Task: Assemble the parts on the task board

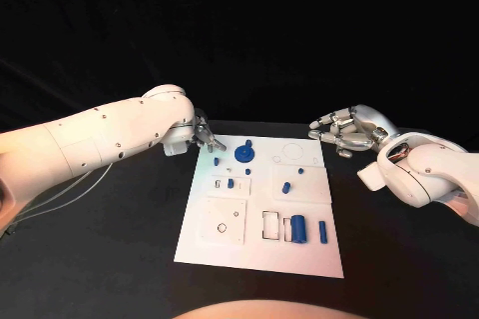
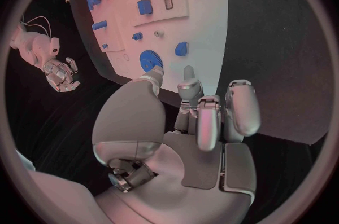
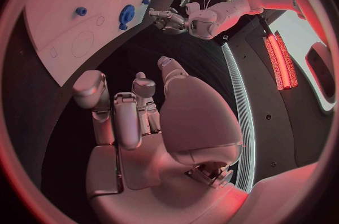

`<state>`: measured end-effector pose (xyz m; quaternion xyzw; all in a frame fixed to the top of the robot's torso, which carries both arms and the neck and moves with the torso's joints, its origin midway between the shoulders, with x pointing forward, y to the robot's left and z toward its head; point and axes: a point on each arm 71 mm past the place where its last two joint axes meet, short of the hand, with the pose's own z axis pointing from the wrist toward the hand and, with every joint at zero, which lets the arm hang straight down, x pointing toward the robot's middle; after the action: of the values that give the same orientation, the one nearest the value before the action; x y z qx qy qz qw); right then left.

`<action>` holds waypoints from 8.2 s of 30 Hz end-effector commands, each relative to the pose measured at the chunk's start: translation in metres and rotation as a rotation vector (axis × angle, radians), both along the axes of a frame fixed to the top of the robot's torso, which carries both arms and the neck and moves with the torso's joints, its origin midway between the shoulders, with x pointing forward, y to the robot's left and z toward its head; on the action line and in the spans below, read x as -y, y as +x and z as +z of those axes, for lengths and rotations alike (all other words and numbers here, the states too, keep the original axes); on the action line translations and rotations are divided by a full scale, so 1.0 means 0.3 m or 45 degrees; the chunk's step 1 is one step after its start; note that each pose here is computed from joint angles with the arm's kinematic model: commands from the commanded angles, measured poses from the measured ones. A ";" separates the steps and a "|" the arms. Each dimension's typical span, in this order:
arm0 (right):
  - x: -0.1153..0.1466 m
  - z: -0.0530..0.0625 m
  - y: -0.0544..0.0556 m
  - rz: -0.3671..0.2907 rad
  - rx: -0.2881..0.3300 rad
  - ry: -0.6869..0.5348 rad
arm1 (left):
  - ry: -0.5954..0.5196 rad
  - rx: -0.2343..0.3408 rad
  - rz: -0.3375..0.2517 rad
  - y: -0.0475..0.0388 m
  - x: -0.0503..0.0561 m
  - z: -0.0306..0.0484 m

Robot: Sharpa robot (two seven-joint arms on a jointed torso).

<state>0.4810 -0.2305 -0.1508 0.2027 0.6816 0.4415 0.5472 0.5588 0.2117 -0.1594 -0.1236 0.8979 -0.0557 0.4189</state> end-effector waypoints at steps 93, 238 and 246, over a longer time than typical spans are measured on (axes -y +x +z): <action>-0.007 -0.004 0.007 0.006 0.012 -0.024 | -0.228 -0.238 -0.007 -0.051 -0.014 -0.069; 0.001 -0.028 -0.002 0.000 -0.024 -0.021 | -0.093 -0.094 -0.097 -0.246 0.025 -0.140; 0.002 -0.028 -0.003 0.000 -0.023 -0.021 | -0.075 -0.102 -0.098 -0.244 0.022 -0.143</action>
<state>0.4808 -0.2323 -0.1588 0.2066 0.6876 0.4319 0.5459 0.4866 0.2051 -0.2005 -0.1050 0.9118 -0.1042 0.3831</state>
